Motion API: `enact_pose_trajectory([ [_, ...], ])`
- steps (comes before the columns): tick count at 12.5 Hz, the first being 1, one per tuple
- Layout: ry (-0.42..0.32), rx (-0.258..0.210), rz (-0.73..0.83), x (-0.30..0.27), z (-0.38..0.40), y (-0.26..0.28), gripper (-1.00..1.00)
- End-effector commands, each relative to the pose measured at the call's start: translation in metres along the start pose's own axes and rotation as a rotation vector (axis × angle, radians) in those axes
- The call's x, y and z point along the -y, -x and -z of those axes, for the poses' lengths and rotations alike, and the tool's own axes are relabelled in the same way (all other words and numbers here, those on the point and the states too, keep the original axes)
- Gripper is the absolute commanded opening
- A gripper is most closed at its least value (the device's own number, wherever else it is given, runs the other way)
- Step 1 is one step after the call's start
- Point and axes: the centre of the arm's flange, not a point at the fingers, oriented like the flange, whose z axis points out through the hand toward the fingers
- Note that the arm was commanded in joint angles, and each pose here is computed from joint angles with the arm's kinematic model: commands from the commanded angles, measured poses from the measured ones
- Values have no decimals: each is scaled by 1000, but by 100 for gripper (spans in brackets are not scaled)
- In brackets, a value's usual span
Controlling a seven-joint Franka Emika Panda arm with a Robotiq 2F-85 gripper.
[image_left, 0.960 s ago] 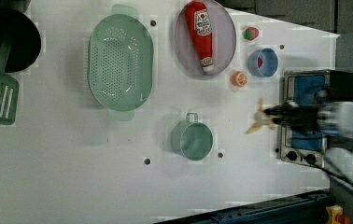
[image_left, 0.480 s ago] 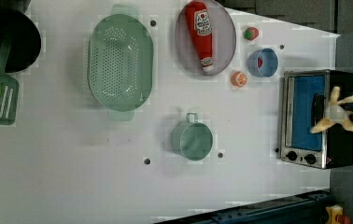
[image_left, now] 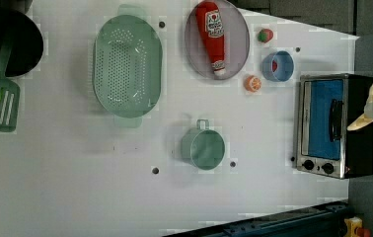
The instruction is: Pick banana from table and place on oven.
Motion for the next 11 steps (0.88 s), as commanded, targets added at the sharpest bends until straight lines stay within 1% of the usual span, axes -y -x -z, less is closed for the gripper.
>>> enact_pose_trajectory([
  [1,59,56,-25,-62,-35,-64,-47],
  [2,70,64,-14,-77,-44,-78,-47],
  [4,82,55,35,-109,-62,-109,-47],
  [6,89,33,132,-136,-82,-139,-47],
  [9,124,-24,214,-177,-115,-179,-47],
  [10,139,-34,242,-187,-126,-189,-47],
  [11,152,-33,264,-196,-136,-195,-47],
])
